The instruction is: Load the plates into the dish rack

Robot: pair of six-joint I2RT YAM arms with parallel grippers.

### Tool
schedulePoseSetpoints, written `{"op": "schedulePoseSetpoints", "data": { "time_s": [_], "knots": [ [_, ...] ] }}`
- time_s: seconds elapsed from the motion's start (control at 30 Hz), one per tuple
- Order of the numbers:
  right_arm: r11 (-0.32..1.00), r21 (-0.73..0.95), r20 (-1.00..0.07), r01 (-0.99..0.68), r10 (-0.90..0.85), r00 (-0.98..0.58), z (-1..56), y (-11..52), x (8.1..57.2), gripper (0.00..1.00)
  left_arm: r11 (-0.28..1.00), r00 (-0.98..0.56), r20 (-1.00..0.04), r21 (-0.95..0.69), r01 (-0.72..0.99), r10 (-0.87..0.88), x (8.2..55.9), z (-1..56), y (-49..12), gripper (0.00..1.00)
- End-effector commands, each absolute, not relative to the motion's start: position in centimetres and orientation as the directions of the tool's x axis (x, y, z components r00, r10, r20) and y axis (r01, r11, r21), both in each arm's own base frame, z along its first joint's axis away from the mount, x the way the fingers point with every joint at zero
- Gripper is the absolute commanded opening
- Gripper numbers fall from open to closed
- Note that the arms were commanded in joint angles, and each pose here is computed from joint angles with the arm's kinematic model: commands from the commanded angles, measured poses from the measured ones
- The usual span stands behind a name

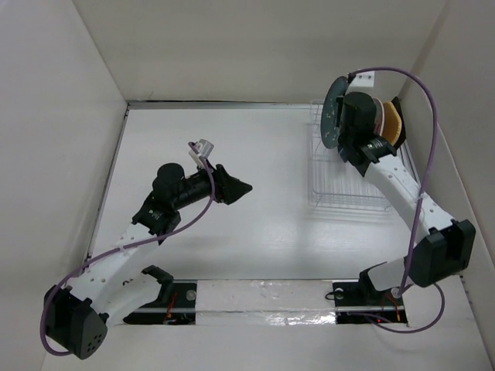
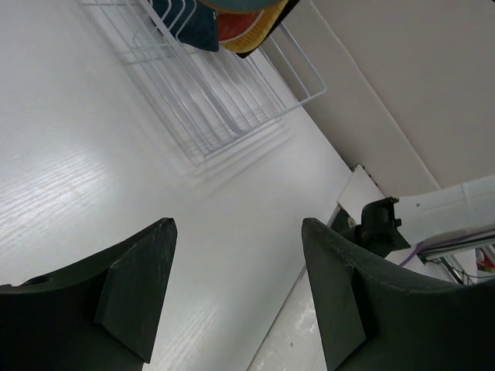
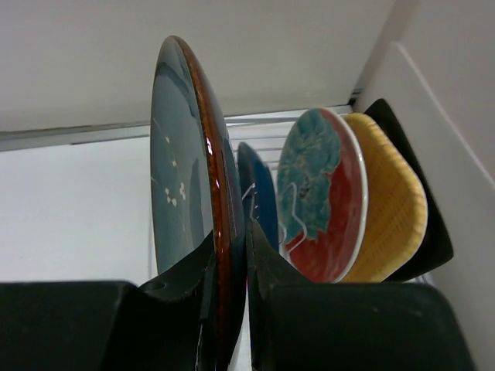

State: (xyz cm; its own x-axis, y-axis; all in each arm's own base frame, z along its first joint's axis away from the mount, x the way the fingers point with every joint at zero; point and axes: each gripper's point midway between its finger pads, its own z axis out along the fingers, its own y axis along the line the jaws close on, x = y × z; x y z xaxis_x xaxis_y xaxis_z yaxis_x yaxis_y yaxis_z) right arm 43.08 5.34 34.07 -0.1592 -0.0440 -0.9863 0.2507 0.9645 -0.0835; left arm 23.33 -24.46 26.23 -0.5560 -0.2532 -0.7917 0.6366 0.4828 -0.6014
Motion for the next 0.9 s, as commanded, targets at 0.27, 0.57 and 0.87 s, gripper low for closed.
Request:
{"op": "schedulePoseSetpoints", "data": {
  "time_s": [0.27, 0.57, 0.87],
  "knots": [
    [0.905, -0.15, -0.989, 0.399, -0.137, -0.062, 39.5, 4.1, 47.4, 0.0, 0.434, -0.496, -0.843, -0.534, 0.725, -0.209, 21.9, 28.6, -26.1, 0.62],
    [0.901, -0.214, -0.973, 0.377, -0.165, -0.159, 34.3, 5.3, 50.3, 0.0, 0.43, -0.499, -0.842, -0.536, 0.727, -0.205, 21.9, 28.5, -26.2, 0.62],
    [0.919, -0.195, -0.966, 0.342, -0.12, -0.228, 27.9, 5.8, 51.7, 0.0, 0.434, -0.499, -0.841, -0.536, 0.724, -0.207, 22.0, 28.4, -26.2, 0.62]
  ]
}}
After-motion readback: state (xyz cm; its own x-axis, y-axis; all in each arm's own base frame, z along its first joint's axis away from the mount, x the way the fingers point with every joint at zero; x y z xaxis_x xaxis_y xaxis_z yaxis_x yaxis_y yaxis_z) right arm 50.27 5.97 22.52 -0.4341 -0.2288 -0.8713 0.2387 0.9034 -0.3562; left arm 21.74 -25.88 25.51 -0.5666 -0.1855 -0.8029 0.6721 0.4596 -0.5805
